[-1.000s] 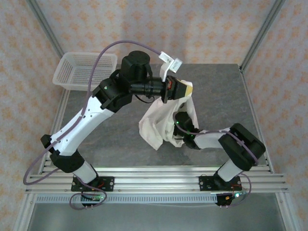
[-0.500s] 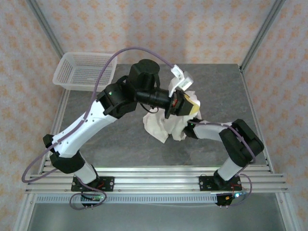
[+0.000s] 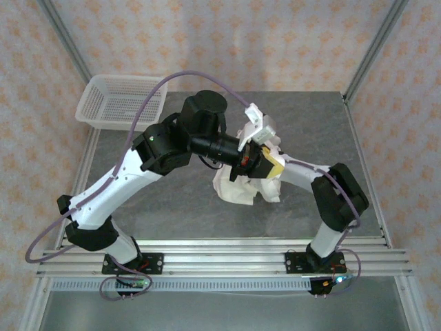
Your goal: Fold the inside-out t-shirt
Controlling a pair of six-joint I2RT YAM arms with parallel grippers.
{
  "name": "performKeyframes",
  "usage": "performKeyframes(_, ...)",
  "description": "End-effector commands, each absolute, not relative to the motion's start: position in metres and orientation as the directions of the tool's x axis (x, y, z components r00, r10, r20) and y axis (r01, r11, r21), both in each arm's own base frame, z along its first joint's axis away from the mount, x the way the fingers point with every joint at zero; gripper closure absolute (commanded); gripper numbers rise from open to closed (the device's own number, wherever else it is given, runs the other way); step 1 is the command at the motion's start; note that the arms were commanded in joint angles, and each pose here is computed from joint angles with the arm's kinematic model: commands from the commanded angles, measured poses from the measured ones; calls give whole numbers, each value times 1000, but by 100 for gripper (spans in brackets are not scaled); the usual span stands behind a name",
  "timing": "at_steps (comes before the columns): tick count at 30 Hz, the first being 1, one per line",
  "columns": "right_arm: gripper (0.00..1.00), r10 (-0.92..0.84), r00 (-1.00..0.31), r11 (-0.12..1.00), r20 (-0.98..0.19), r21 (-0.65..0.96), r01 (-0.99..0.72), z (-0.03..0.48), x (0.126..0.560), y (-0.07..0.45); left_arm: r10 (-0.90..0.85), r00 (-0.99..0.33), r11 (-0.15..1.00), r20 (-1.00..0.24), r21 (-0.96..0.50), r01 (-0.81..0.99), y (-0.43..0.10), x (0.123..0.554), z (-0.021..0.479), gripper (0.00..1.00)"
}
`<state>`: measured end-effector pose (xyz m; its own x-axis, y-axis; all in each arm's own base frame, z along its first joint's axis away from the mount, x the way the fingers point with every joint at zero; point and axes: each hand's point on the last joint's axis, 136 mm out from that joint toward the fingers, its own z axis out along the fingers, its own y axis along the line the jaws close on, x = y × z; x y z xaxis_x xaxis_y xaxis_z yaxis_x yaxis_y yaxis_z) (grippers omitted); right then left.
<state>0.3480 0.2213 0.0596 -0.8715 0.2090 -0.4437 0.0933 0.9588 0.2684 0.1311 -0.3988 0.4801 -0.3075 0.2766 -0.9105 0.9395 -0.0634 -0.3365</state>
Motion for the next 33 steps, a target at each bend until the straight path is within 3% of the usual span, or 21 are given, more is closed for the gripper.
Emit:
performKeyframes(1, 0, 36, -932, 998, -361, -26, 49, 29, 324, 177, 217, -184, -246, -959, -236, 940, -385, 82, 519, 100)
performKeyframes(7, 1, -89, -976, 990, -197, -125, -65, -3, 305, 181, 243, -130, -206, -961, -182, 961, -382, 82, 516, 100)
performKeyframes(10, 12, -103, -984, 981, -142, -179, -77, -28, 296, 178, 239, -130, -144, -962, -168, 975, -381, 91, 514, 100)
performKeyframes(13, 39, -76, -990, 995, -118, -78, -67, -44, 289, 191, 237, -138, -78, -962, -160, 984, -380, 101, 510, 100)
performKeyframes(15, 69, -64, -990, 998, -127, -6, -64, -42, 288, 201, 242, -148, 3, -959, -152, 988, -378, 114, 506, 100)
performKeyframes(16, 88, -60, -988, 998, -143, 15, -62, -37, 290, 204, 246, -153, 56, -957, -143, 988, -376, 122, 503, 100)
performKeyframes(19, 100, -56, -979, 992, -197, 103, -77, -11, 293, 216, 237, -203, 313, -950, -123, 942, -365, 166, 491, 100)
performKeyframes(23, 100, -12, -947, 946, -320, 303, -114, 46, 291, 236, 112, -362, 669, -925, -199, 716, -321, 249, 470, 100)
performKeyframes(26, 100, 38, -907, 875, -420, 452, -173, 96, 282, 247, -35, -505, 838, -862, -301, 455, -267, 311, 431, 100)
performKeyframes(33, 100, 153, -774, 653, -614, 651, -387, 213, 241, 246, -208, -710, 941, -672, -336, 43, -174, 384, 284, 100)
